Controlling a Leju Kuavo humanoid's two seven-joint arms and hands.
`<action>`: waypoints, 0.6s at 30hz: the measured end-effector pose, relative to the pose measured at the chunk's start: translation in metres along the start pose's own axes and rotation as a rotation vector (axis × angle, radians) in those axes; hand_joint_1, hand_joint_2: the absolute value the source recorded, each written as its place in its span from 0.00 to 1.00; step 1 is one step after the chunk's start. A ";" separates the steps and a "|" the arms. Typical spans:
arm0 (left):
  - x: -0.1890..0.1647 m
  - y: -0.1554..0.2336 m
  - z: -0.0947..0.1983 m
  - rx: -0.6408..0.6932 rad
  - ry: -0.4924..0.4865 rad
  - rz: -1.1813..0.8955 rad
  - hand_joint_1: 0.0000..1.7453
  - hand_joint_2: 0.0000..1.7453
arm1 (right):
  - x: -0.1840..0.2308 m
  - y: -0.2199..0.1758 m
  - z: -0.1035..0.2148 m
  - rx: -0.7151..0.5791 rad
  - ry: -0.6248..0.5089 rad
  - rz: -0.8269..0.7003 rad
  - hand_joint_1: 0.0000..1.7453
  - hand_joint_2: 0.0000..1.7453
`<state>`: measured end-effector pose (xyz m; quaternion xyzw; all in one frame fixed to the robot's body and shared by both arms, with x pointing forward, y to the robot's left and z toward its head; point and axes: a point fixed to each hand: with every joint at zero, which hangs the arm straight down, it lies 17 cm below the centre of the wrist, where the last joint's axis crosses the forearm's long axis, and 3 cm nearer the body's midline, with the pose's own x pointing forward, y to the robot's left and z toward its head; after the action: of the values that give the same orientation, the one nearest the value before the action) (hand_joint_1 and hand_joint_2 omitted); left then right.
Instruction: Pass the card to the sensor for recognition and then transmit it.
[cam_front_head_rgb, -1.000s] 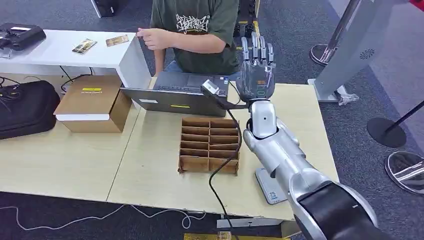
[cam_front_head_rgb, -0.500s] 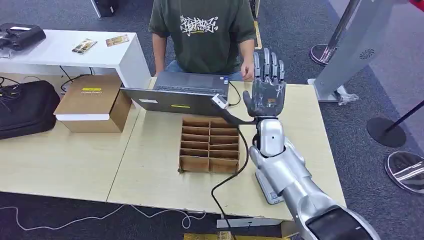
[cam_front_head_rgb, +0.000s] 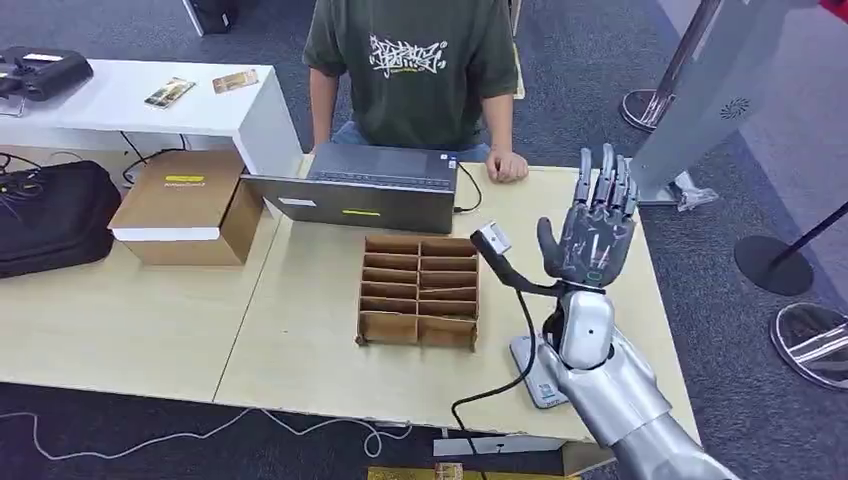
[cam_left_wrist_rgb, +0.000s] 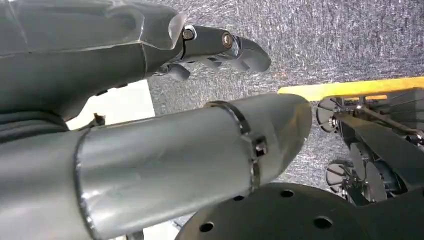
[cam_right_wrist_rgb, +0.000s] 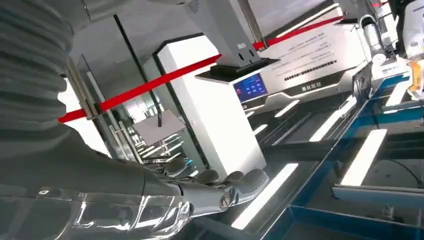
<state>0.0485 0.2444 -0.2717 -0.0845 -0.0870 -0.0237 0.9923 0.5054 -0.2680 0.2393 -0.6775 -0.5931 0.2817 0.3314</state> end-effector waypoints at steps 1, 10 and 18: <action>0.000 0.000 0.000 0.000 0.000 0.001 0.00 0.00 | -0.005 -0.001 0.003 0.004 0.004 0.010 0.00 1.00; -0.005 -0.006 0.000 -0.009 0.003 0.032 0.00 0.00 | -0.055 -0.021 0.041 0.044 -0.019 0.107 0.00 1.00; -0.005 -0.009 0.000 -0.015 -0.001 0.039 0.00 0.00 | -0.077 -0.042 0.057 0.045 -0.020 0.133 0.00 1.00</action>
<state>0.0429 0.2361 -0.2708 -0.0939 -0.0856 -0.0049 0.9919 0.4249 -0.3342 0.2365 -0.7050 -0.5434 0.3230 0.3214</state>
